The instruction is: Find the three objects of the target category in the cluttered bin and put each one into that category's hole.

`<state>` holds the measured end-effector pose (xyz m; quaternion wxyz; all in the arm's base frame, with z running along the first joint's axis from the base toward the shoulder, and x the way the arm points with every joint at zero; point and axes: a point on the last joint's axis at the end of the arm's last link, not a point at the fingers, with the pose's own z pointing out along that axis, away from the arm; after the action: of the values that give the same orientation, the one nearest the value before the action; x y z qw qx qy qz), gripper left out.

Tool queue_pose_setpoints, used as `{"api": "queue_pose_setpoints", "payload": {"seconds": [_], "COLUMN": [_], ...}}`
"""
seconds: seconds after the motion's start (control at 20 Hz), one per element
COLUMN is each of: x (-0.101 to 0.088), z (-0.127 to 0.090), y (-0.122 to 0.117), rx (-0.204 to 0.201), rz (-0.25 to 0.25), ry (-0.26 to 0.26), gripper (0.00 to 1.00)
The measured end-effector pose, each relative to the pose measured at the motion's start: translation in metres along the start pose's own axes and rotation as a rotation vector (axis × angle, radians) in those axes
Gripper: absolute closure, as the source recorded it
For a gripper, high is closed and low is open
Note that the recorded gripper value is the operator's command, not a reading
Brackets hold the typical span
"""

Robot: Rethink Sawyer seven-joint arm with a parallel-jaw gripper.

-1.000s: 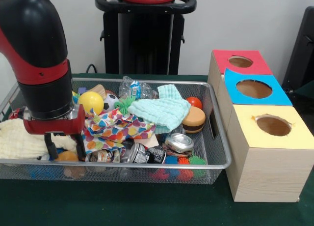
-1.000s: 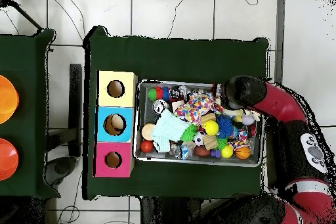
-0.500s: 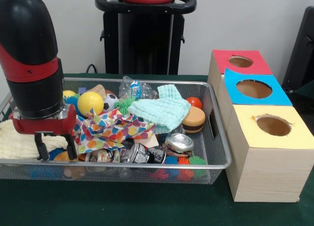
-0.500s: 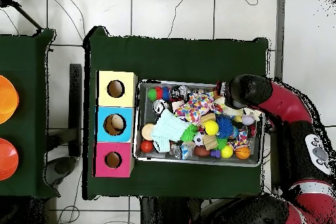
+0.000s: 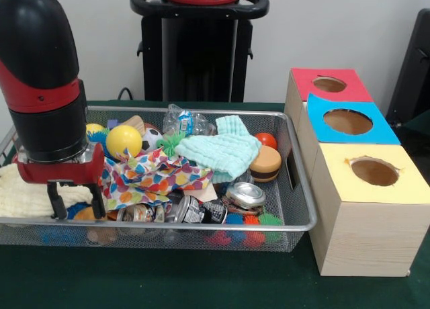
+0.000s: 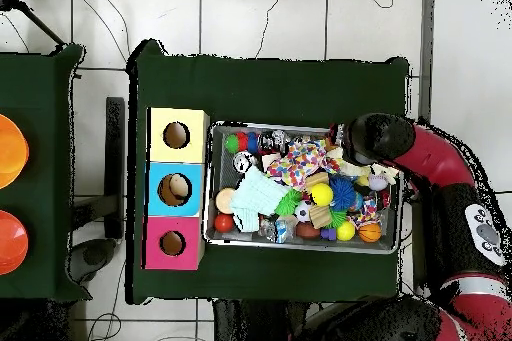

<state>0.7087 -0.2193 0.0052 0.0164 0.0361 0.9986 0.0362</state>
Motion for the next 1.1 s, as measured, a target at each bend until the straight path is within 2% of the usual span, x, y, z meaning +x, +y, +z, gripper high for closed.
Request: {"api": "queue_pose_setpoints", "payload": {"seconds": [1.1], "x": [-0.0002], "z": [0.0045], "y": [-0.0003], "rx": [-0.003], "rz": [0.001], "ry": [0.006], "gripper": [0.00]}}
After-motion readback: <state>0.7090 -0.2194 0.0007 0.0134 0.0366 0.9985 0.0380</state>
